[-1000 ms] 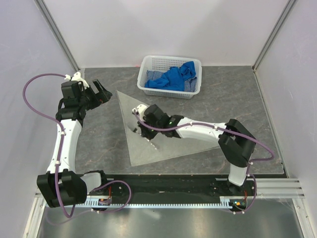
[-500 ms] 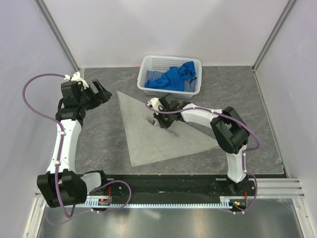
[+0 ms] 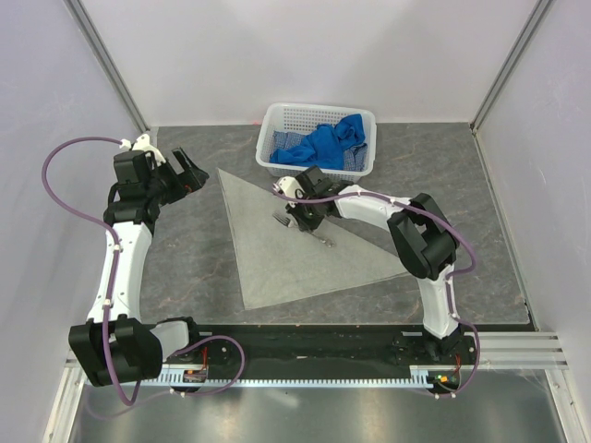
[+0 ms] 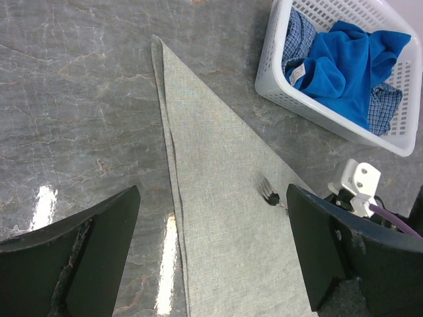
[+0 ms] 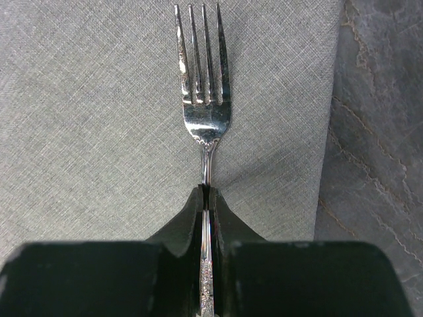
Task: Fold the napkin, place the utensils inside, and roll it up
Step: Place the utensil onto the napkin, then fold the napkin
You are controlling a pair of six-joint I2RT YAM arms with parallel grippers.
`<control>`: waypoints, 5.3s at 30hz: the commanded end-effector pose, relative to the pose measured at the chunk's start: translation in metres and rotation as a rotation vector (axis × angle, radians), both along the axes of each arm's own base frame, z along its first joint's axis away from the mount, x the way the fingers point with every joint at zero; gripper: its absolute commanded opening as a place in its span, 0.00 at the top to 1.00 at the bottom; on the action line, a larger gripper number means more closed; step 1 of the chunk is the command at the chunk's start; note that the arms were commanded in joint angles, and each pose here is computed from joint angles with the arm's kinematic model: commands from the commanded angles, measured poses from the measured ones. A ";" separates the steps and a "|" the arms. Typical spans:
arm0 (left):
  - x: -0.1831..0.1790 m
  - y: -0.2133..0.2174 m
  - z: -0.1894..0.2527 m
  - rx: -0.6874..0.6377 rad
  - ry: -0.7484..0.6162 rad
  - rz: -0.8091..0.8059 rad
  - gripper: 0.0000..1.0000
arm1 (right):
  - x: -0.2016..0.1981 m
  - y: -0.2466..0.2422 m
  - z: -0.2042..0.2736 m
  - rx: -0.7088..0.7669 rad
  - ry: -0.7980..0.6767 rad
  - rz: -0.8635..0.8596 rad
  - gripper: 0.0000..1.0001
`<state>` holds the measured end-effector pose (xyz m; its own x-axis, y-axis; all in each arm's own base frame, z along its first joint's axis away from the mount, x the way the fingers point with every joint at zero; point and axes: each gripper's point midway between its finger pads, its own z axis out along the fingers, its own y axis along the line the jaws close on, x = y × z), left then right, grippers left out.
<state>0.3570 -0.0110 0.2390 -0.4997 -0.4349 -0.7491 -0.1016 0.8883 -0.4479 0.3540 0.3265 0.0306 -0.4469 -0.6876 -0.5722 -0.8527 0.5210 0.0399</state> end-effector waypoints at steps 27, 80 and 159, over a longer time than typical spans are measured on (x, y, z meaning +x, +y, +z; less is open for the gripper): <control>0.004 -0.004 0.007 -0.040 -0.024 -0.016 0.00 | 0.040 0.027 0.001 0.065 -0.041 -0.024 1.00; -0.002 -0.053 0.008 -0.135 -0.044 -0.184 0.01 | -0.107 -0.268 0.028 0.306 0.228 -1.328 0.41; 0.000 -0.060 0.005 -0.177 -0.030 -0.219 0.01 | -0.143 -0.333 -0.018 0.158 0.274 -1.705 0.62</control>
<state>0.3530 -0.0671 0.2395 -0.5826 -0.4278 -0.6911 0.0829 0.8146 -0.5741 0.2104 -0.0006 0.0181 -0.6578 0.6630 -0.3574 0.6257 0.7452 0.2307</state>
